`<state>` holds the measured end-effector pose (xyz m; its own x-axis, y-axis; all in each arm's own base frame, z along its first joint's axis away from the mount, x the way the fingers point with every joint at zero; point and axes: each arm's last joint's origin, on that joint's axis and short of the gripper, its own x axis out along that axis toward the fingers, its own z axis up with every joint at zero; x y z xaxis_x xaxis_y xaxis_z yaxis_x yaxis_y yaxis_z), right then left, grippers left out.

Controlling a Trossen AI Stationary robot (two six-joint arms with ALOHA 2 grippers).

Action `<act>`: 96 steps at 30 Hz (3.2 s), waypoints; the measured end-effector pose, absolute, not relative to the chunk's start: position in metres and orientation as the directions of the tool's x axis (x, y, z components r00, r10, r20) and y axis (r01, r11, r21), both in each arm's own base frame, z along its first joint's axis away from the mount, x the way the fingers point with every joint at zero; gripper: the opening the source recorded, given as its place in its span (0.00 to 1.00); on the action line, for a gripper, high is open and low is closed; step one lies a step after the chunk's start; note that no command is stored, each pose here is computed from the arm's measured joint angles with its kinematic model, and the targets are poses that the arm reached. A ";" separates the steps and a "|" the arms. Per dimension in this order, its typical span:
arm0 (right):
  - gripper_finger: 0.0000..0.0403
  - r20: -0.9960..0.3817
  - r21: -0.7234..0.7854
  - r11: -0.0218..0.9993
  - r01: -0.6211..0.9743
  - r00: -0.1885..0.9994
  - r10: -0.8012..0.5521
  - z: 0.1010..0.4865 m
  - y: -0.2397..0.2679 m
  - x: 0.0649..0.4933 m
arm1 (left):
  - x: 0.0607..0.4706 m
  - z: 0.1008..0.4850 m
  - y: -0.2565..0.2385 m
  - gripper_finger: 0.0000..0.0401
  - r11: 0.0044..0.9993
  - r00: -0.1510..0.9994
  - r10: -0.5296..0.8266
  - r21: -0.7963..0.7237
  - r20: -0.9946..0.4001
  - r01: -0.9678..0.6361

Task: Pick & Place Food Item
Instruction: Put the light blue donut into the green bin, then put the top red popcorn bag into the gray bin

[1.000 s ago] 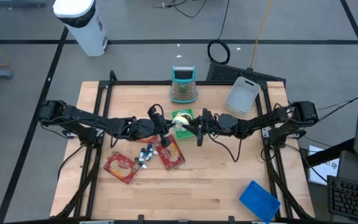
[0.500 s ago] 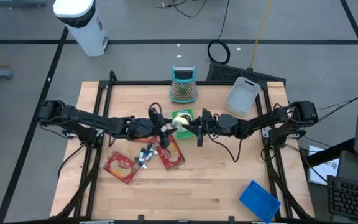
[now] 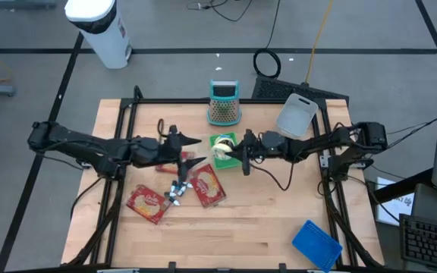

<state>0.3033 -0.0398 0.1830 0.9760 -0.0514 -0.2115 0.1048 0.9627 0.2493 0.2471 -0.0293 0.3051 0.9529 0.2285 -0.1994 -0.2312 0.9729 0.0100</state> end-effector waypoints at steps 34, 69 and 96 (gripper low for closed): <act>0.08 -0.305 0.018 1.000 -0.010 0.952 0.015 0.133 -0.049 0.301 | 0.242 0.274 -0.029 0.72 0.962 0.927 0.247 -0.042 -0.281 -0.269; 0.49 -0.309 0.055 0.997 0.052 0.950 -0.033 0.130 -0.049 0.302 | 0.242 0.274 -0.028 0.72 0.960 0.923 0.261 -0.030 -0.282 -0.280; 0.45 -0.247 -0.097 0.987 0.129 0.957 -0.150 0.234 0.026 0.242 | 0.239 0.265 -0.028 0.72 0.937 0.894 0.263 -0.124 -0.362 -0.326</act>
<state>0.2417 0.0257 0.2339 0.9573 -0.1496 -0.2475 0.1292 0.9869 -0.0968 0.2392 -0.0279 0.2655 0.8941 0.2632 -0.3624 -0.3261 0.9372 -0.1239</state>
